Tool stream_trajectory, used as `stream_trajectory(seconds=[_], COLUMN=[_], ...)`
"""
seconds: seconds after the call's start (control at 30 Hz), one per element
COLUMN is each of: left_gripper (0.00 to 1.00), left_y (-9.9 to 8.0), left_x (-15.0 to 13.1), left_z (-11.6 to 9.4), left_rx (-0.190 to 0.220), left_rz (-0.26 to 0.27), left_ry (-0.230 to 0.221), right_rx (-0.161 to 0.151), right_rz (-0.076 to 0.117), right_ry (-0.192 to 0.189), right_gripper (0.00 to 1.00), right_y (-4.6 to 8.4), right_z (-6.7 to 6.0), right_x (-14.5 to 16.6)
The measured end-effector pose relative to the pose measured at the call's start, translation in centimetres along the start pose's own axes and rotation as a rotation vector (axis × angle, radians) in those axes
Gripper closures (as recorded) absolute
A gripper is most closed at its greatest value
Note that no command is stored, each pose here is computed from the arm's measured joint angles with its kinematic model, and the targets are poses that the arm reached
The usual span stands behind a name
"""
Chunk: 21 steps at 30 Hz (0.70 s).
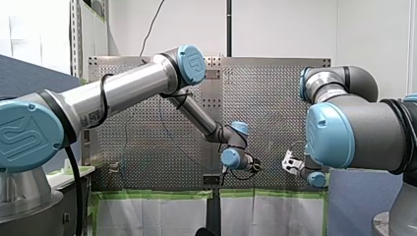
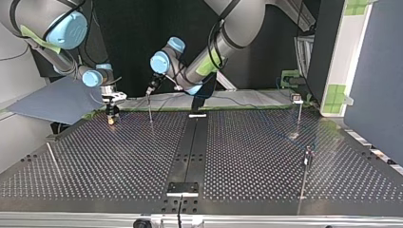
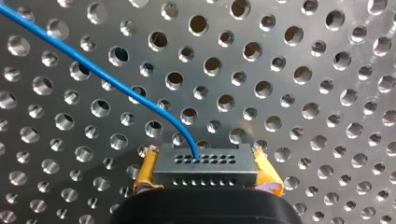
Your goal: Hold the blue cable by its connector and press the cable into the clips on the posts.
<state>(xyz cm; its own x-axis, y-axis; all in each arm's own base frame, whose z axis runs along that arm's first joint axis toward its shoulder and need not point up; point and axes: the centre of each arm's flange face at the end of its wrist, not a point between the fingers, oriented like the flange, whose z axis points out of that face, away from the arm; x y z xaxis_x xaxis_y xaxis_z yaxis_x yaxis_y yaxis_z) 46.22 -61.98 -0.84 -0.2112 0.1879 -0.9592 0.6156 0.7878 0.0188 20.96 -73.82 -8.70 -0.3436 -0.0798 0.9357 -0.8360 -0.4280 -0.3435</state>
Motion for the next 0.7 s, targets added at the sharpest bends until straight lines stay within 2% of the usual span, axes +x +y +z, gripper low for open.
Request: stream_trajectory(seconds=[0.2, 0.43, 0.53, 0.7], left_gripper=[0.00, 0.00, 0.00, 0.00], left_y=[-0.7, -0.6, -0.7, -1.2], left_x=[3.2, 5.5, 5.8, 4.5], left_z=[-0.7, 0.5, 1.2, 2.0], left_rx=[-0.024, -0.064, -0.072, -0.087], left_rz=[-0.046, -0.113, -0.139, -0.152], left_ry=[0.009, -0.028, -0.044, -0.082], right_rx=[0.002, 0.005, 0.006, 0.007], right_rz=[0.001, 0.001, 0.001, 0.001], right_ry=[-0.002, -0.003, -0.003, -0.003], right_gripper=[1.00, 1.00, 1.00, 1.00], right_y=[-0.1, -0.3, -0.4, -0.4], right_z=[0.0, 0.0, 0.0, 0.0], right_x=[-0.1, -0.2, -0.2, -0.2])
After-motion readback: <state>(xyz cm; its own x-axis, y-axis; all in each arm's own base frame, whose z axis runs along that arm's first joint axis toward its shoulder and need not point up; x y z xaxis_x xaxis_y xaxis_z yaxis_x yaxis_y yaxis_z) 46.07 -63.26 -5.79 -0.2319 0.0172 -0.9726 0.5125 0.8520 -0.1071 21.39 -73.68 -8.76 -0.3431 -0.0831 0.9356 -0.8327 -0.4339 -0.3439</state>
